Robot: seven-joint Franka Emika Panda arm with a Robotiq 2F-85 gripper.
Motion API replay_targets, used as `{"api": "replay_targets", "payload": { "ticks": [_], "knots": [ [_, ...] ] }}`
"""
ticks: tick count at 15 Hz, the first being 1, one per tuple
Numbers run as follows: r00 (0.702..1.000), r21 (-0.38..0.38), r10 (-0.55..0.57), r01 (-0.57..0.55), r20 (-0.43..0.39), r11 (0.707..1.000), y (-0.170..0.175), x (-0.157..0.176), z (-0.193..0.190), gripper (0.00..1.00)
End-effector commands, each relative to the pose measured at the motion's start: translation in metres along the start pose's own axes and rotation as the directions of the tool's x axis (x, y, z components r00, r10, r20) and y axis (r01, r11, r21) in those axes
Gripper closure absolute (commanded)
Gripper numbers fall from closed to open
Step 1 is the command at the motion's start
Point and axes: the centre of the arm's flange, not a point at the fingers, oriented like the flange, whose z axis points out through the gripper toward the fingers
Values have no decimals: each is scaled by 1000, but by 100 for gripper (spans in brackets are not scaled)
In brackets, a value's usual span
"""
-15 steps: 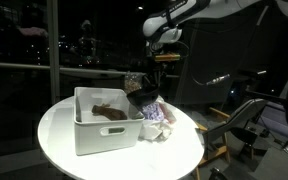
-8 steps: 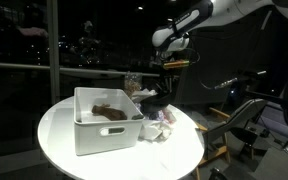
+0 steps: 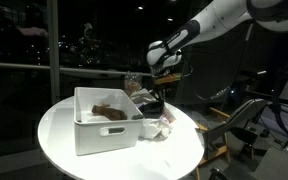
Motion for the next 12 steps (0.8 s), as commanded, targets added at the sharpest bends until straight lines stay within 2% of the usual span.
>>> {"api": "replay_targets", "payload": {
  "ticks": [1,4,6,7,8,10,12],
  "knots": [
    [986,-26,93,-98,-142,995,-1,16,3,97],
    [977,-55,109,-121,-184,991,-7,26,22,96],
    [977,-82,95,-112,-192,990,-12,28,35,92],
    [979,-87,80,-97,-187,991,-15,28,39,70],
    [981,-94,54,-72,-184,993,-16,26,40,66],
    [985,-126,-15,-7,-174,992,-18,18,37,50],
    [982,-210,-60,21,-181,977,-18,8,24,34]
  ]
}}
